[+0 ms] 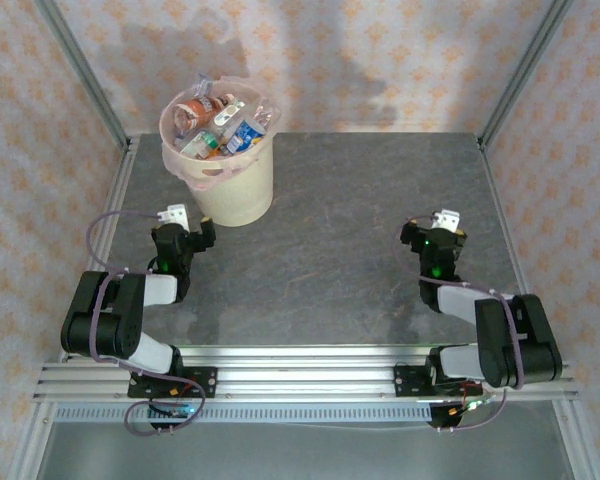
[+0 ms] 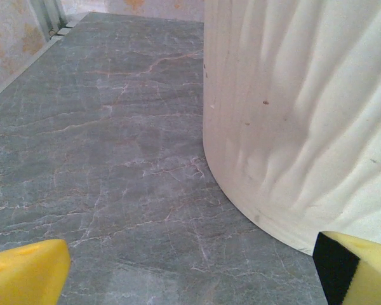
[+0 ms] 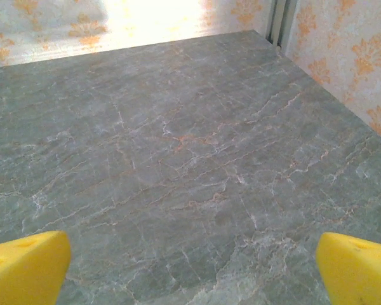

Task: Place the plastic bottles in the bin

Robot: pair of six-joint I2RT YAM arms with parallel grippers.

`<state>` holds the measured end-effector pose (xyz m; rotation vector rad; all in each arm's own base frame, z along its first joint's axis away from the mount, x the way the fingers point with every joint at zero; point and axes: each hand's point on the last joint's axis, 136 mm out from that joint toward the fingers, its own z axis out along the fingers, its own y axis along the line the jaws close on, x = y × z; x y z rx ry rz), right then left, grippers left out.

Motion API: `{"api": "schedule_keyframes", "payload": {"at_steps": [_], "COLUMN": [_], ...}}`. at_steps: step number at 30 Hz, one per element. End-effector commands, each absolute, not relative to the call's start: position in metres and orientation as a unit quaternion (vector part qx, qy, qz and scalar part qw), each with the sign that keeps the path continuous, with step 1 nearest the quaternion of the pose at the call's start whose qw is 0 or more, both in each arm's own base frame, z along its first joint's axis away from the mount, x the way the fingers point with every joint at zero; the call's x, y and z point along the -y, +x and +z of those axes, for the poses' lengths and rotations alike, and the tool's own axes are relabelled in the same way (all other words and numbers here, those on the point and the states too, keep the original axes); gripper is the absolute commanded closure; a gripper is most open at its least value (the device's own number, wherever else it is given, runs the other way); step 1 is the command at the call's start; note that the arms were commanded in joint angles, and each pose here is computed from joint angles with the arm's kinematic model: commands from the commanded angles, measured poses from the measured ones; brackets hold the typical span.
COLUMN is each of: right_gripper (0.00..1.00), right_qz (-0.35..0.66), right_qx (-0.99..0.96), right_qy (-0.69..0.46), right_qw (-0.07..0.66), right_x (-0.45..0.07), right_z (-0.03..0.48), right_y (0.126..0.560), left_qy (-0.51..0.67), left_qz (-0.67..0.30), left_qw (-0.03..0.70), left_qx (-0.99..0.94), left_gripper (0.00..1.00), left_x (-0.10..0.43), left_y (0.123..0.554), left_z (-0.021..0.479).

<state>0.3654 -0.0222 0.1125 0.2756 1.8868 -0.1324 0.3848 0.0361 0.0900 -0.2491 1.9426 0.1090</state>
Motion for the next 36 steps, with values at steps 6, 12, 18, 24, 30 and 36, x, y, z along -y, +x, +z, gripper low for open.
{"api": "schedule_keyframes", "payload": {"at_steps": [6, 12, 18, 24, 30, 36], "right_gripper": [0.01, 0.01, 0.01, 0.01, 0.01, 0.01], "right_qz": [-0.024, -0.021, 0.004, 0.002, -0.014, -0.014], "right_qx": [-0.812, -0.826, -0.829, -0.829, -0.827, -0.826], "right_qy": [0.096, 0.094, 0.096, 0.098, 0.118, 0.118], "right_qw": [0.576, 0.555, 0.55, 0.55, 0.55, 0.551], "right_x": [0.017, 0.016, 0.018, 0.019, 0.027, 0.027], "right_z": [0.093, 0.089, 0.087, 0.087, 0.088, 0.088], "right_y": [0.385, 0.393, 0.395, 0.395, 0.395, 0.395], "left_qy": [-0.09, -0.088, -0.083, -0.081, -0.08, -0.08], "left_qz": [0.069, 0.074, 0.081, 0.083, 0.083, 0.083], "left_qw": [0.553, 0.552, 0.549, 0.548, 0.548, 0.548], "left_qx": [-0.825, -0.826, -0.828, -0.828, -0.828, -0.828], "left_gripper": [0.0, 0.0, 0.0, 0.0, 0.0, 0.0], "left_x": [-0.033, -0.032, -0.03, -0.029, -0.029, -0.029], "left_y": [0.391, 0.391, 0.391, 0.391, 0.392, 0.392], "left_z": [0.095, 0.095, 0.094, 0.094, 0.094, 0.094]}}
